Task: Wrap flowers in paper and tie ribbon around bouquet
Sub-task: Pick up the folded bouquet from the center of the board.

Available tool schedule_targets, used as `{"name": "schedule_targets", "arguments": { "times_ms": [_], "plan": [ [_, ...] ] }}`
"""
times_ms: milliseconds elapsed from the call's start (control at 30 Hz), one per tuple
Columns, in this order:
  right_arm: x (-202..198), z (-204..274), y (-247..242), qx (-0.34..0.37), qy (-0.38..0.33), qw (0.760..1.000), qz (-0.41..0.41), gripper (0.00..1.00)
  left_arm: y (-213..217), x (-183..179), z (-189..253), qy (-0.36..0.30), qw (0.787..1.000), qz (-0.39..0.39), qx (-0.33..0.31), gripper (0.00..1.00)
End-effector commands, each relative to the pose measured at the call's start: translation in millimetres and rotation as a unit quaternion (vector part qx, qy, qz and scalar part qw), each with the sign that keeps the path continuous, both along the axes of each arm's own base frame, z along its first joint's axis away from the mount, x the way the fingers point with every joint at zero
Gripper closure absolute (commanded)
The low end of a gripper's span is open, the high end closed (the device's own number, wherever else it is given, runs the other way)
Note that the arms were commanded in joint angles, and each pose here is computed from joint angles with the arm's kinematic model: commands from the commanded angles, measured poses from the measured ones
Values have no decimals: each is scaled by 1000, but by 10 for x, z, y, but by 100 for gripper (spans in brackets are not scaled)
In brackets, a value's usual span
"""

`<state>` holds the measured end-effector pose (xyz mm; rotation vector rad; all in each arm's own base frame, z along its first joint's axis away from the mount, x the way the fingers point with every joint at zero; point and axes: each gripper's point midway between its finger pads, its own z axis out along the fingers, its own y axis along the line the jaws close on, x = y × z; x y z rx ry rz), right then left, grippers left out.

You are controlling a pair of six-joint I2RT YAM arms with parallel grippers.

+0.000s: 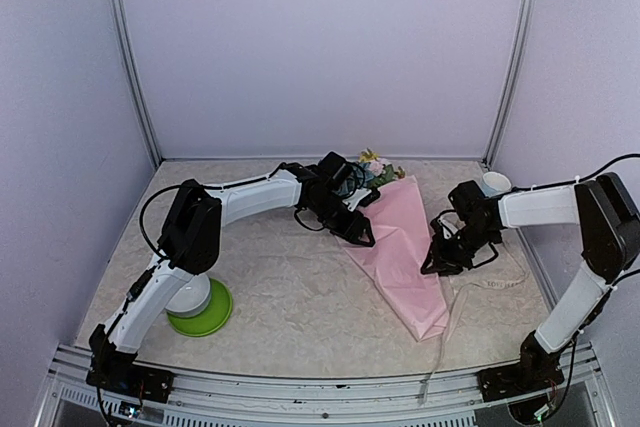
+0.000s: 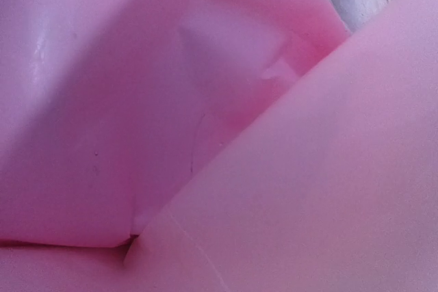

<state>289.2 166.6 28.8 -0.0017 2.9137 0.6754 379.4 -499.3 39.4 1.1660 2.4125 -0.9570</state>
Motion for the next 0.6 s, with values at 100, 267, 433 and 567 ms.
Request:
{"name": "schedule_targets", "arguments": {
  "times_ms": [100, 267, 433, 567],
  "plan": [
    [-41, 37, 313, 105, 6, 994, 29, 63, 7, -37, -114, 9, 1000, -8, 1, 44],
    [-66, -3, 319, 109, 11, 994, 27, 78, 11, -35, -117, 9, 1000, -9, 0, 44],
    [-25, 83, 320, 110, 0, 994, 24, 100, 7, -6, -67, 1, 1000, -10, -6, 44],
    [-26, 85, 323, 113, 6, 994, 11, 100, 110, 319, 236, -44, 998, 50, -17, 47]
  ]
}}
